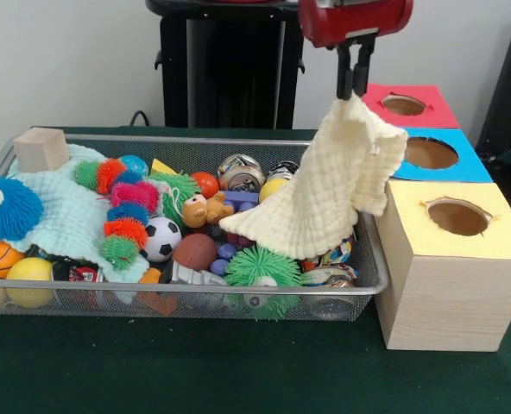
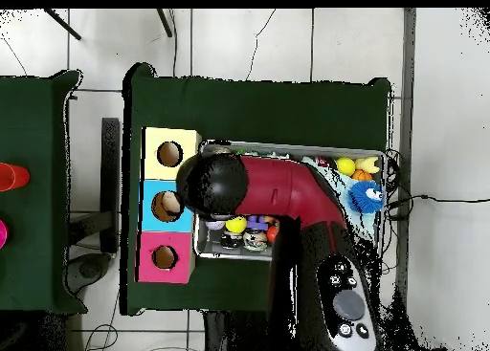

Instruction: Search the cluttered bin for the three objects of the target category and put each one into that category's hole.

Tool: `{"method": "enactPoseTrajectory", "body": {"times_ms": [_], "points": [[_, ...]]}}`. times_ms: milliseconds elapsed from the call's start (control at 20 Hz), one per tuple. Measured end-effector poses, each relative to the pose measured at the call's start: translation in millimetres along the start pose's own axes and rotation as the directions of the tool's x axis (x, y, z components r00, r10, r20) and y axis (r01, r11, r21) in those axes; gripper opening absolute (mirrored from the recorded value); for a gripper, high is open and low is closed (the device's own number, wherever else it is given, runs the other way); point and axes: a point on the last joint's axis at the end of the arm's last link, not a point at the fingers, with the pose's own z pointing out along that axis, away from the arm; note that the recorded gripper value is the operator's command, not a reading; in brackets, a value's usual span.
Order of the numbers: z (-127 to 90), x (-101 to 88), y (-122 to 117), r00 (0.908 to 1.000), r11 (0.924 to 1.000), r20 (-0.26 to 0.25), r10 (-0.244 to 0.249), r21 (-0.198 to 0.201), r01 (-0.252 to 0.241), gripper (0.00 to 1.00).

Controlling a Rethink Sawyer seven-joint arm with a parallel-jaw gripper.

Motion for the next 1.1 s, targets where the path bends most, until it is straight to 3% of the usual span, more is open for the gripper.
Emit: {"method": "enactPoseTrajectory", "body": {"times_ms": [150, 350, 500, 800, 850, 1100], "points": [[4.9, 2.4, -12.1, 0.9998, 0.9998, -0.001, 0.019, -0.003, -0.019, 0.0], [11.5, 0.3, -26.2, 0.9987, 0.9992, 0.035, 0.038, 0.008, -0.039, 0.0], [15.3, -3.0, -32.8, 0.9967, 0.9987, 0.067, 0.046, 0.019, -0.047, 0.0], [19.6, -4.2, -36.0, 0.9956, 0.9984, 0.08, 0.049, 0.023, -0.051, 0.0], [19.5, -4.2, -36.3, 0.9955, 0.9984, 0.081, 0.049, 0.023, -0.051, 1.0], [19.5, -4.2, -36.3, 0.9955, 0.9984, 0.081, 0.049, 0.023, -0.051, 1.0]]}}
